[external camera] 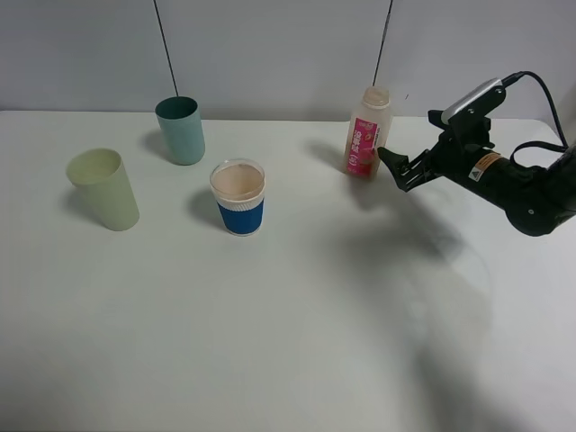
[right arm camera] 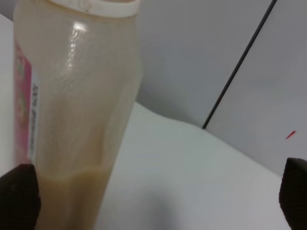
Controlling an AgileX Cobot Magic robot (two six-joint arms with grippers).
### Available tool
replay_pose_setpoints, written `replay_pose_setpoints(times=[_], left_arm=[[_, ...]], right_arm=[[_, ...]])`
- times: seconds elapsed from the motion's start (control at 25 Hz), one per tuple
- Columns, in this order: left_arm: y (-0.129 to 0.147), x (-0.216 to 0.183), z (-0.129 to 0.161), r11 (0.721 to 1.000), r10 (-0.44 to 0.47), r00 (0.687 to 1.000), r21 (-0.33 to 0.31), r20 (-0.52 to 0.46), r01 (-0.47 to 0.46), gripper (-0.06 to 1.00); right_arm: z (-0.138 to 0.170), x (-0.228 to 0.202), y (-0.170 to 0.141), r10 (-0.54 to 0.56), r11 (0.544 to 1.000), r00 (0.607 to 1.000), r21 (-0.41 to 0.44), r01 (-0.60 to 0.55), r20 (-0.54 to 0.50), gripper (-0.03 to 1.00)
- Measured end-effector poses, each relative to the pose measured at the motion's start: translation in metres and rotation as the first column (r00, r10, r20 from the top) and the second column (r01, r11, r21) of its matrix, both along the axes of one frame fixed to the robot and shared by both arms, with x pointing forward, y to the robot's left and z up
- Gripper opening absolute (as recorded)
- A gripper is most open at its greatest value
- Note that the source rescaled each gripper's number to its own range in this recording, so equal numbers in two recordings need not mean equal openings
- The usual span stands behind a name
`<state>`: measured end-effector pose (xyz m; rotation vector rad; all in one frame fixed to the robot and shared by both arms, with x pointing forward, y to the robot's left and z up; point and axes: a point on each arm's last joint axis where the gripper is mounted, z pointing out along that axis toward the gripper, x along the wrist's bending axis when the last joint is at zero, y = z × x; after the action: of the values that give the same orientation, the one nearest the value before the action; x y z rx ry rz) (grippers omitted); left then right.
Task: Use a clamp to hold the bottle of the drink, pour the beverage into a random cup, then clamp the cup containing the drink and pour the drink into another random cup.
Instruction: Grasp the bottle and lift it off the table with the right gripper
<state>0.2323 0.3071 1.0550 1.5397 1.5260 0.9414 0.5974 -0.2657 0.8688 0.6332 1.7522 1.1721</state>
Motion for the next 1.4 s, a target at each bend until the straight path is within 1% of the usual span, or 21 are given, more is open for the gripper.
replay_pose_setpoints(times=[0.16, 0.4, 0.52, 0.8, 1.4], left_arm=[[0.0, 0.0, 0.0, 1.0, 0.0, 1.0, 0.0, 0.0, 0.0, 0.77], [0.0, 0.0, 0.0, 1.0, 0.0, 1.0, 0.0, 0.0, 0.0, 0.77], [0.0, 0.0, 0.0, 1.0, 0.0, 1.0, 0.0, 0.0, 0.0, 0.77], [0.0, 0.0, 0.0, 1.0, 0.0, 1.0, 0.0, 0.0, 0.0, 0.77], [0.0, 0.0, 0.0, 1.0, 0.0, 1.0, 0.0, 0.0, 0.0, 0.77]], right_arm=[[-0.0019, -0.0003, 0.0011, 0.011, 1.0, 0.999, 0.019, -0.011, -0.037, 1.0], [-0.0038, -0.0037, 0.0063, 0.078, 0.997, 0.995, 0.024, -0.077, -0.063, 1.0], [-0.0039, -0.0038, 0.0065, 0.081, 0.997, 0.995, 0.023, -0.079, -0.063, 1.0], [-0.0079, -0.0041, 0.0054, 0.066, 0.998, 0.991, 0.025, -0.064, -0.114, 1.0], [-0.0078, -0.0042, 0.0075, 0.066, 0.997, 0.99, 0.048, -0.061, -0.125, 1.0]])
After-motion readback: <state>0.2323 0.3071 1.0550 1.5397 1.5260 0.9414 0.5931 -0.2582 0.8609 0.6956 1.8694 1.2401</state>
